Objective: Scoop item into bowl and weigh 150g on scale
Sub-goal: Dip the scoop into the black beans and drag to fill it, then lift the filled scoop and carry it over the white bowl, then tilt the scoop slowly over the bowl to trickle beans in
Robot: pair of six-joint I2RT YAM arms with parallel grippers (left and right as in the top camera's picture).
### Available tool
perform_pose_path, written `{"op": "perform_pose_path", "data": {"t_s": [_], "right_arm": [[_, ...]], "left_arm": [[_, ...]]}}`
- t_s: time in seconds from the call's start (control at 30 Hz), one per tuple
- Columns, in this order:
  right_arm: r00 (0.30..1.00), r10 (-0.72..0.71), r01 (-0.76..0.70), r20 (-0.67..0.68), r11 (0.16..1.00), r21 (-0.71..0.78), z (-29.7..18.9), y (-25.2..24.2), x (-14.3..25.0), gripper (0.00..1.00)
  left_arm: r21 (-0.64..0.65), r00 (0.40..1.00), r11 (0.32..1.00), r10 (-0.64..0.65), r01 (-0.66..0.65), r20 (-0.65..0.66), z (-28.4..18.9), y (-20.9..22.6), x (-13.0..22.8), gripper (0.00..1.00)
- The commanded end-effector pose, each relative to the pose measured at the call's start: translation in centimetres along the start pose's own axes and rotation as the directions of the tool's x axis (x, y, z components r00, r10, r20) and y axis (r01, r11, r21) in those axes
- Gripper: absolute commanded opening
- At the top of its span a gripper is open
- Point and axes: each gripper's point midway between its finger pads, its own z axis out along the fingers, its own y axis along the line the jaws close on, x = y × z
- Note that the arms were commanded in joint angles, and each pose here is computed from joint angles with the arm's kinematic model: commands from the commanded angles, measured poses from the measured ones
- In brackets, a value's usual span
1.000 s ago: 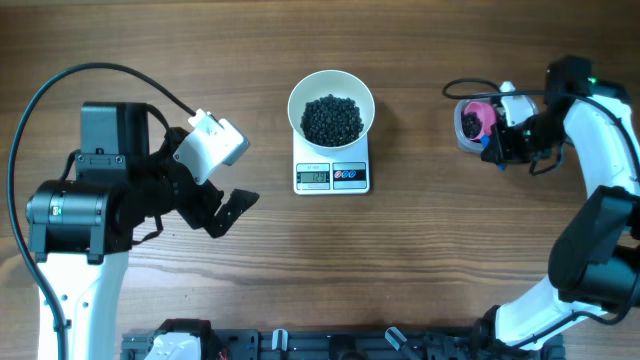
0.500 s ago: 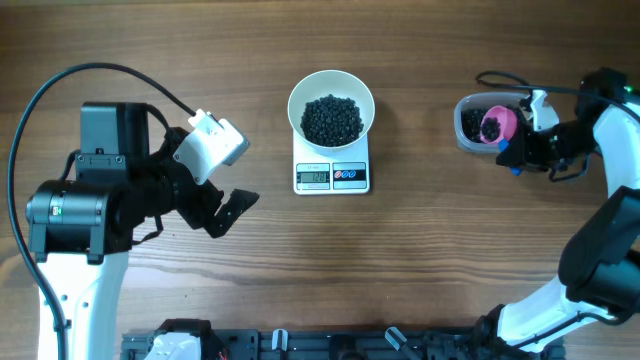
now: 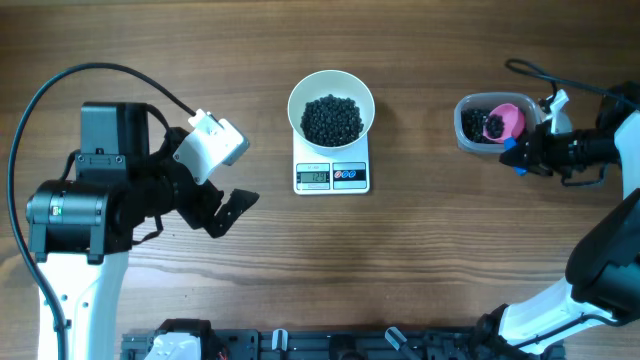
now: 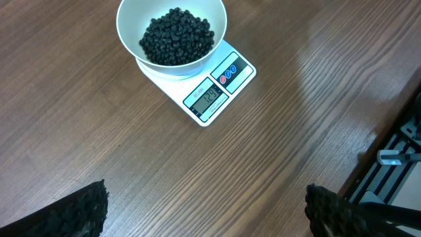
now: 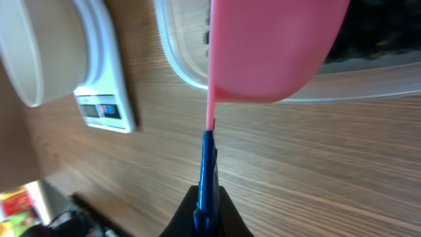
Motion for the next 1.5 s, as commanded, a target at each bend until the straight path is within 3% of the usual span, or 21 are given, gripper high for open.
{"op": "perform_pose_path", "data": {"t_s": [0.0,0.13,0.33,0.73,1.0,1.27,1.47], "right_arm": [[0.999,0.008,-0.003,0.035,0.992,-0.122,-0.3,2.3,-0.8,0.04],[0.996,-0.013,0.031,0.087,0.978,-0.205,-1.3,5.1,-1.3,0.04],[0.992,-0.073,0.093,0.101,0.975,-0.204,-1.3,9.1,-1.2,0.04],[0.952,-0.292,0.305,0.089,0.923,-0.236,3.5,19.7,-0.8,0.04],[0.904,-0.423,0.426,0.062,0.904,-0.034,7.8,21.8,-0.2,0.04],[0.830,-0.557,0.538,0.028,0.813,0.222,10.2,22.1,0.2,0.04],[0.802,-0.597,0.560,0.022,0.764,0.321,10.5,22.0,-0.1,0.04]], "left_arm": [[-0.005,1.000,1.000,0.014,-0.013,0.015,-0.4,0.2,-0.5,1.00],[-0.006,1.000,1.000,0.014,-0.014,0.016,-0.4,0.2,-0.5,1.00],[-0.006,1.000,1.000,0.014,-0.014,0.016,-0.4,0.2,-0.5,1.00],[-0.006,1.000,1.000,0.014,-0.014,0.016,-0.4,0.2,-0.5,1.00],[-0.006,1.000,1.000,0.014,-0.014,0.016,-0.4,0.2,-0.5,1.00],[-0.006,1.000,1.000,0.014,-0.014,0.016,-0.4,0.2,-0.5,1.00],[-0.006,1.000,1.000,0.014,-0.014,0.016,-0.4,0.2,-0.5,1.00]]}}
